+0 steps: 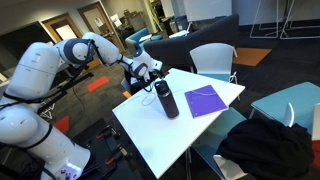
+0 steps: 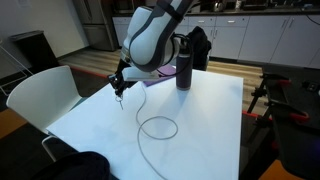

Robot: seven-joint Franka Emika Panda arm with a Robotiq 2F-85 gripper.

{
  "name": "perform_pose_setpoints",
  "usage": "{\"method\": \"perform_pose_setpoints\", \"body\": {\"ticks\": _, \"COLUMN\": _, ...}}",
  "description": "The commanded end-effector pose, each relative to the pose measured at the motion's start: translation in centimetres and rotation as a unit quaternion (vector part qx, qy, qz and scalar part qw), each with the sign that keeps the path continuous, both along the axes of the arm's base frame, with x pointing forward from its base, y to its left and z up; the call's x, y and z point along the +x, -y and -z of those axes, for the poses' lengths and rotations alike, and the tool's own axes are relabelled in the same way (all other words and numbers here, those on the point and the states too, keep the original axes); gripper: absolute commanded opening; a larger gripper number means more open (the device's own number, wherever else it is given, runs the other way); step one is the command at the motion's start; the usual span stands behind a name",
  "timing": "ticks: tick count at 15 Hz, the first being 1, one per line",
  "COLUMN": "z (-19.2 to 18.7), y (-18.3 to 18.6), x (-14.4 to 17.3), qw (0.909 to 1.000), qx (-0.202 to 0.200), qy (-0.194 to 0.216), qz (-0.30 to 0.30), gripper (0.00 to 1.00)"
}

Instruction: Move the keys to the left on the table

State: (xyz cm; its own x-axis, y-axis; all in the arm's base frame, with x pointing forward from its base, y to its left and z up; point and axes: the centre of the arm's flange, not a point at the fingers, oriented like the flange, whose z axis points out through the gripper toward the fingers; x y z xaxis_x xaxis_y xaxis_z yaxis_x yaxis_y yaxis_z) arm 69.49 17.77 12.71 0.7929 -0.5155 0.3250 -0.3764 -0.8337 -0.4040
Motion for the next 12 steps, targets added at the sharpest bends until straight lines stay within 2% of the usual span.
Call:
{"method": "perform_pose_setpoints", "body": {"ticks": 1, "z": 2.0, "y": -0.7, "x": 3.1, "qw": 0.9997, "qx": -0.002, "qy": -0.017, "qz": 0.017, "gripper": 0.04}}
{"method": "perform_pose_setpoints", "body": {"ticks": 4, "z": 3.6, "y": -0.4, "x": 3.6, "qw": 0.9992, "qx": -0.001, "qy": -0.028, "qz": 0.027, "gripper": 0.04}}
{"method": "perform_pose_setpoints", "body": {"ticks": 5, "z": 3.8, "y": -0.4, "x": 3.7, "qw": 0.9991, "qx": -0.003, "qy": -0.03, "qz": 0.029, "gripper": 0.4}}
{"method": "perform_pose_setpoints", "body": {"ticks": 7, "z": 3.6, "y": -0.4, "x": 3.4, "qw": 0.9989, "qx": 0.001, "qy": -0.034, "qz": 0.034, "gripper": 0.47}}
{"method": "perform_pose_setpoints", "body": {"ticks": 12, "z": -0.4, "y": -1.1, "x": 0.6, "qw": 0.9993, "qx": 0.007, "qy": -0.031, "qz": 0.018, "gripper": 0.85}}
